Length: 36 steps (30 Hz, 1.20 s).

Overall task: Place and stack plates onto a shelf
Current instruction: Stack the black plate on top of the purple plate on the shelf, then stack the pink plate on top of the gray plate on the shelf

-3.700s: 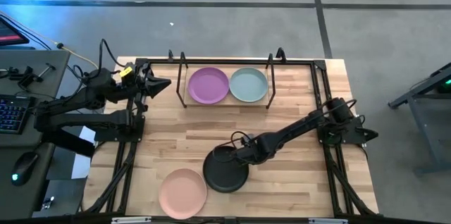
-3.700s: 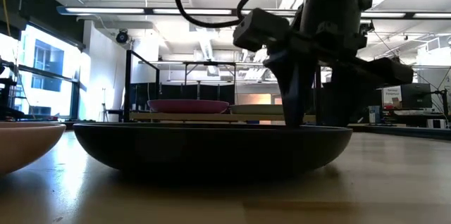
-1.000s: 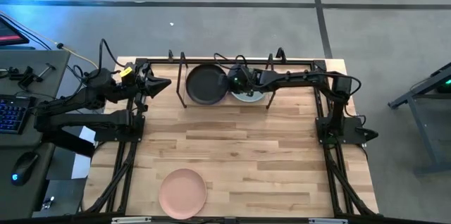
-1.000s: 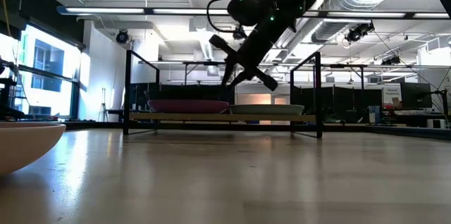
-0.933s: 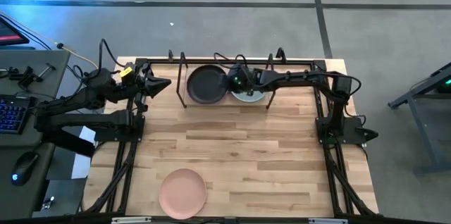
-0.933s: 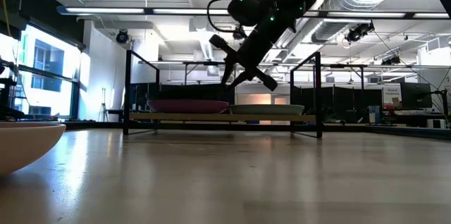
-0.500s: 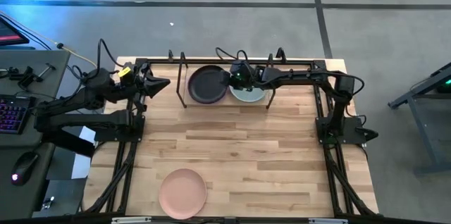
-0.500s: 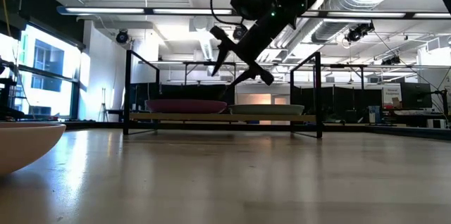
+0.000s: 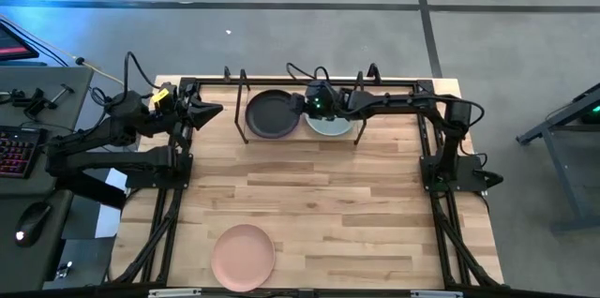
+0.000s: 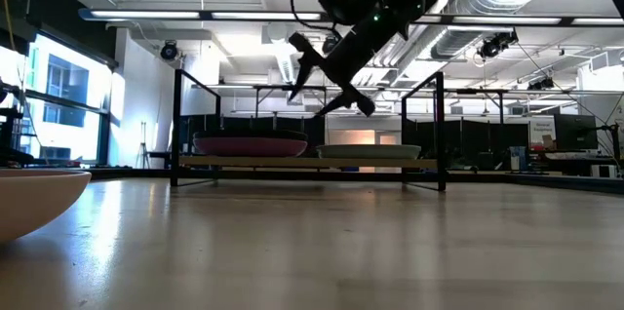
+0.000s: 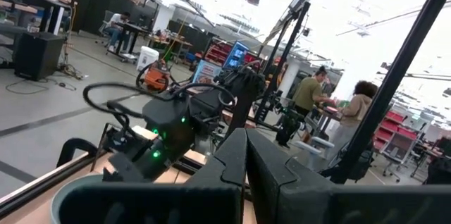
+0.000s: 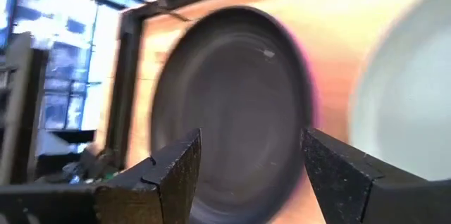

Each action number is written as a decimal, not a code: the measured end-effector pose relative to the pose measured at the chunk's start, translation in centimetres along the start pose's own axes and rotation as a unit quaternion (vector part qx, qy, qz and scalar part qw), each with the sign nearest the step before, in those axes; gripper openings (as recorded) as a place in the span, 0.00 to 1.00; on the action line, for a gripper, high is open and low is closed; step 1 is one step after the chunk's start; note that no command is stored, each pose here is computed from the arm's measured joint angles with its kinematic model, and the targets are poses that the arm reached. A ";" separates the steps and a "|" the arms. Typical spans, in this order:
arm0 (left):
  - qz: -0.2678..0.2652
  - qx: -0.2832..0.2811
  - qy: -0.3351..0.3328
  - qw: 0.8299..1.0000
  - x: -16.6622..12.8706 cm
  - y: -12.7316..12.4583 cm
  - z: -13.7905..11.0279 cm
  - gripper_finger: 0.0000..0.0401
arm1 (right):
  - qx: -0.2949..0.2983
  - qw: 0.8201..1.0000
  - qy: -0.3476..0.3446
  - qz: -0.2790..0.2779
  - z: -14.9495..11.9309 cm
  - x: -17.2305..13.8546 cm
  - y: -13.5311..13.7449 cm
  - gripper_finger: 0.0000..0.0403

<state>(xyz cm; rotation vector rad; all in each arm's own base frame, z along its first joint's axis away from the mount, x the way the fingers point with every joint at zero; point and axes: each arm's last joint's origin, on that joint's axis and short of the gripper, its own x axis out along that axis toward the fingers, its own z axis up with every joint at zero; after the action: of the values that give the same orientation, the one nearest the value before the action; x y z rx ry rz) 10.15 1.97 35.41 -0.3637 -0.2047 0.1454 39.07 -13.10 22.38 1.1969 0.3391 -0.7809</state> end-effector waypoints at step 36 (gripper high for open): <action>0.021 0.012 0.062 0.998 -0.5 0.4 -1.2 0.00 | -0.478 0.874 0.047 -0.080 -11.1 -25.9 -0.6 0.56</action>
<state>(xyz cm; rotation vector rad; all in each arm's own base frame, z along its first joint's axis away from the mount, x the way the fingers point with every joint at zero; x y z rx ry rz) 9.87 1.84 34.10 -0.3523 -0.0718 0.1663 22.32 6.35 34.08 0.2651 0.8024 -0.5648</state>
